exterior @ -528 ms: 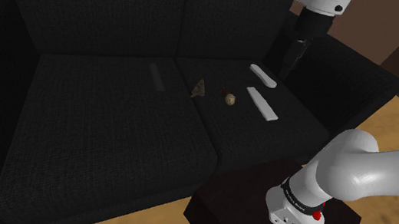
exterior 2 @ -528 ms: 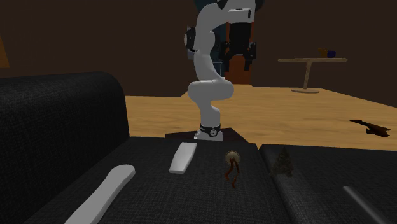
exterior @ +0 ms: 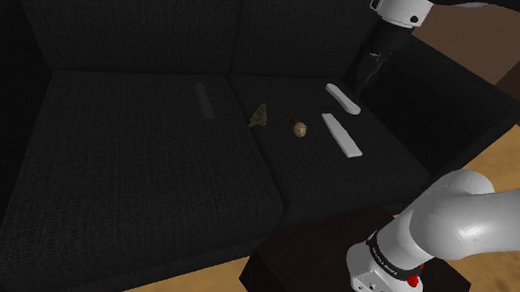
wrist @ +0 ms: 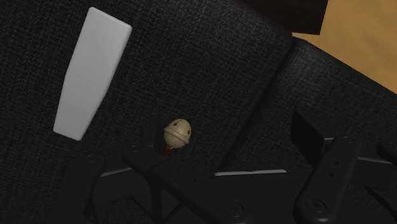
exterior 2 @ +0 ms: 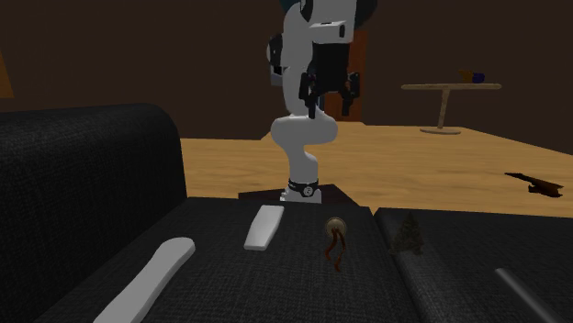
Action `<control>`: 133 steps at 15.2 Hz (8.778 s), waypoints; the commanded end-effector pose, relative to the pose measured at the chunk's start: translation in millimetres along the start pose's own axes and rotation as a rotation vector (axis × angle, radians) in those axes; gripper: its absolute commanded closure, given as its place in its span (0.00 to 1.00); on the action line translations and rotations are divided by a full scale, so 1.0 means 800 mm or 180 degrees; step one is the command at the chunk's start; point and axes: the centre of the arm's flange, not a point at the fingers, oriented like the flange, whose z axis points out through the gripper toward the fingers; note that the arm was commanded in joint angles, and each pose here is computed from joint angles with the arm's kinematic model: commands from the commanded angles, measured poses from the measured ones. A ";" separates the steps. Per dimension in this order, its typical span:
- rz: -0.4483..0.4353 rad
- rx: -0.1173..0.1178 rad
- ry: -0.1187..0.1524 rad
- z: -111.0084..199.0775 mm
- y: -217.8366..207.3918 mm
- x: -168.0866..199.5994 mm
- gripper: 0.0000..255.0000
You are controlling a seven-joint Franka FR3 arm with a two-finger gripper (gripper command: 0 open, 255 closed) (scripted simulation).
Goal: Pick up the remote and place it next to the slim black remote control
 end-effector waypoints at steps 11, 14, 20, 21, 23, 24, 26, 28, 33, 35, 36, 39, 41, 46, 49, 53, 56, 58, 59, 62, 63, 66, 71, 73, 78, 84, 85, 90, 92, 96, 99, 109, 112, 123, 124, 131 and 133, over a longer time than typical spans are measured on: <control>0.0410 0.0056 0.0042 0.072 0.171 0.080 0.00; 0.0512 0.0071 0.0052 0.090 0.215 0.097 0.00; 0.0716 0.0100 0.0071 0.127 0.302 0.127 0.00; 0.0751 0.0105 0.0075 0.133 0.317 0.131 0.00; 0.0819 0.0115 0.0081 0.146 0.347 0.139 0.00; 0.0853 0.0120 0.0084 0.152 0.362 0.143 0.00; 0.0921 0.0130 0.0091 0.165 0.392 0.151 0.00; 0.0989 0.0140 0.0097 0.178 0.422 0.158 0.00; 0.1160 0.0164 0.0114 0.210 0.497 0.172 0.00; 0.1228 0.0174 0.0120 0.223 0.527 0.177 0.00; 0.1238 0.0176 0.0121 0.225 0.532 0.177 0.00; 0.1238 0.0176 0.0121 0.245 0.531 0.178 0.00; 0.1238 0.0176 0.0121 0.258 0.530 0.179 0.00; 0.1238 0.0176 0.0121 0.275 0.530 0.180 0.00; 0.1238 0.0176 0.0121 0.275 0.530 0.180 0.00; 0.1238 0.0176 0.0121 0.275 0.530 0.180 1.00; 0.1238 0.0176 0.0121 0.275 0.530 0.180 1.00; 0.1238 0.0176 0.0121 0.275 0.530 0.180 1.00; 0.1238 0.0176 0.0121 0.275 0.530 0.180 1.00; 0.1238 0.0176 0.0121 0.268 0.529 0.179 1.00; 0.1239 0.0176 0.0121 0.262 0.529 0.179 1.00; 0.1238 0.0176 0.0121 0.242 0.529 0.178 1.00; 0.1238 0.0176 0.0121 0.209 0.528 0.176 1.00; 0.1238 0.0176 0.0121 0.196 0.527 0.175 1.00; 0.1238 0.0176 0.0121 0.163 0.526 0.173 1.00; 0.1238 0.0176 0.0121 0.155 0.460 0.175 1.00; 0.1238 0.0176 0.0121 0.155 0.444 0.176 1.00; 0.1238 0.0176 0.0121 0.155 0.361 0.180 1.00; 0.1238 0.0176 0.0121 0.155 0.328 0.182 1.00; 0.1238 0.0176 0.0121 0.155 0.262 0.185 1.00; 0.1238 0.0176 0.0121 0.156 0.213 0.187 1.00; 0.1238 0.0176 0.0121 0.156 0.048 0.195 1.00; 0.1238 0.0176 0.0121 0.157 -0.001 0.198 1.00; 0.1238 0.0176 0.0121 0.170 -0.159 0.206 1.00; 0.1238 0.0176 0.0121 0.177 -0.159 0.207 1.00; 0.1238 0.0176 0.0121 0.223 -0.158 0.210 1.00; 0.1238 0.0176 0.0121 0.236 -0.157 0.211 1.00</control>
